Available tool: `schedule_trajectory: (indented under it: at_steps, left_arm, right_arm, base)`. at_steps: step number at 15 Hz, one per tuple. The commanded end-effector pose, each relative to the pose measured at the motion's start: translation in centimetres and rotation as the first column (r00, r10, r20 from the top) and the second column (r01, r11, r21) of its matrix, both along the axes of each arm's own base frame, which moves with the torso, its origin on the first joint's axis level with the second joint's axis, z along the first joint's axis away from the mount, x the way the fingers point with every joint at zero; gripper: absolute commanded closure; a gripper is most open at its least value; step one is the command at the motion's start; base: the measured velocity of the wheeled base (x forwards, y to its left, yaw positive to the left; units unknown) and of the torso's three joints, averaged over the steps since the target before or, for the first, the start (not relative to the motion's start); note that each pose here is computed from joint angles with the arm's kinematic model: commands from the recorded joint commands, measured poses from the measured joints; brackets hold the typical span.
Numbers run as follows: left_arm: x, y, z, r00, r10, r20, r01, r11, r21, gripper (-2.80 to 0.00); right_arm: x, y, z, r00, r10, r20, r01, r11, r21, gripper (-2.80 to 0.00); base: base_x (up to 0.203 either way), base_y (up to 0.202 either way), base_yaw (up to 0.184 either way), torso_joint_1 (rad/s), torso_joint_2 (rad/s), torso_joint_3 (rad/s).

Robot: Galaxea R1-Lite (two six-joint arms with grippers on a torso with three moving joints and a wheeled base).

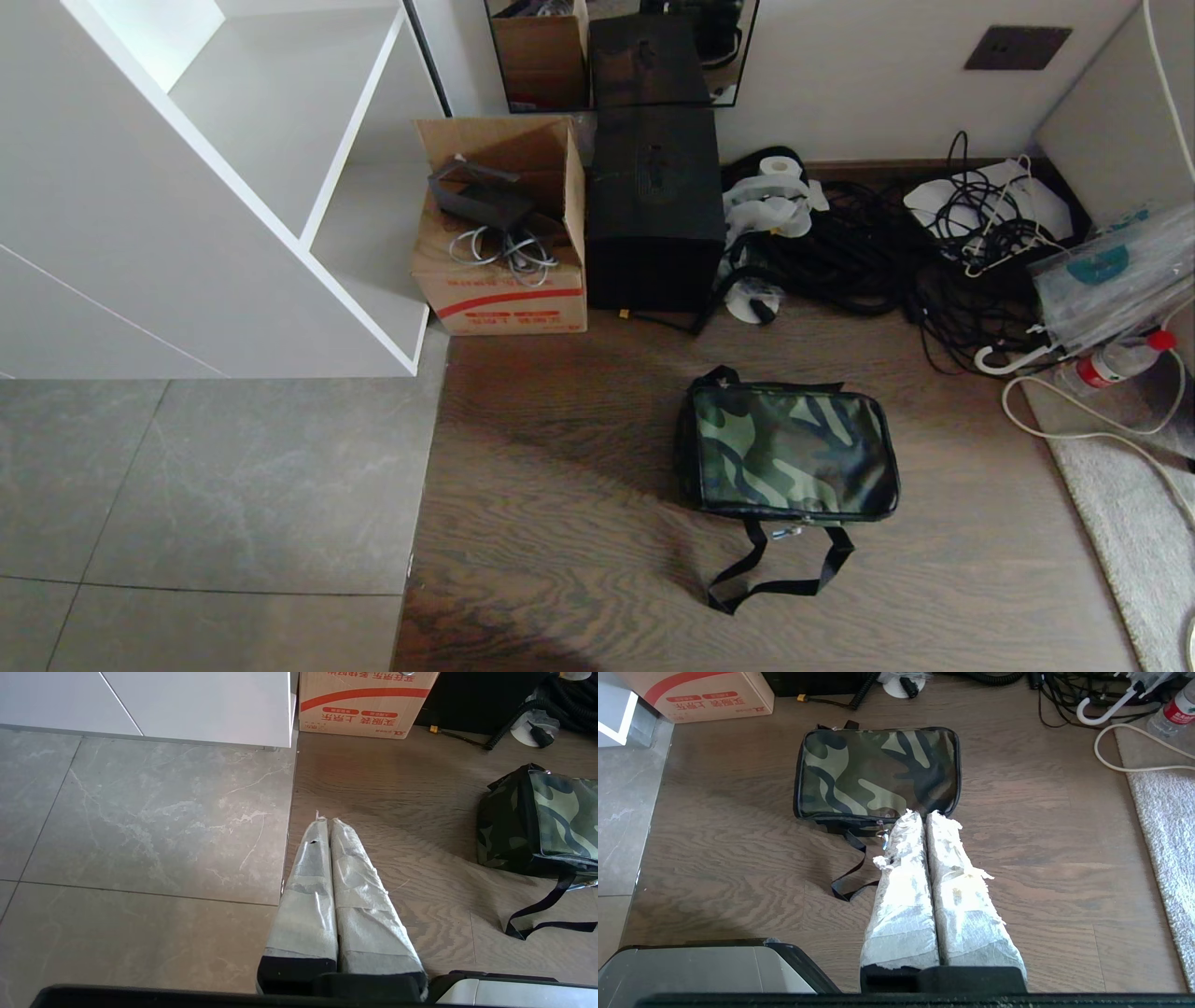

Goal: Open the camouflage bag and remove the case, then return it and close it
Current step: Open the top of the storage box

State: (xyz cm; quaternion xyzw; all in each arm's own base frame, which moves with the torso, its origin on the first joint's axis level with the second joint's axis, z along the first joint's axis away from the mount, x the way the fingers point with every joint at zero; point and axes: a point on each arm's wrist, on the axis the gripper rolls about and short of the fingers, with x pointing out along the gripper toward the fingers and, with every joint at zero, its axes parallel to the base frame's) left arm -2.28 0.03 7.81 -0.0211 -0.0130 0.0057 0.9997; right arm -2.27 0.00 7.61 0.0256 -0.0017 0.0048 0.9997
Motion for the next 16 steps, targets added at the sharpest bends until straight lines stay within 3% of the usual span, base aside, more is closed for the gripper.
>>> schedule_trajectory:
  at_steps: [1, 16]
  left_arm:
    - [0.07, 0.0, -0.25, 1.0, 0.0, -0.009, 0.0, 1.0, -0.001, 0.0]
    - [0.07, 0.0, -0.25, 1.0, 0.002, -0.009, -0.002, 1.0, 0.002, 0.0]
  right_arm:
    - [0.01, 0.0, -0.02, 1.0, 0.001, 0.0, -0.001, 1.0, 0.0, 0.0]
    - [0.0, 0.0, -0.03, 1.0, 0.001, 0.0, -0.001, 1.0, 0.0, 0.0]
  base:
    - [0.0, 0.0, 0.0, 0.0, 0.0, 0.0]
    - [0.0, 0.0, 0.0, 0.0, 0.0, -0.003]
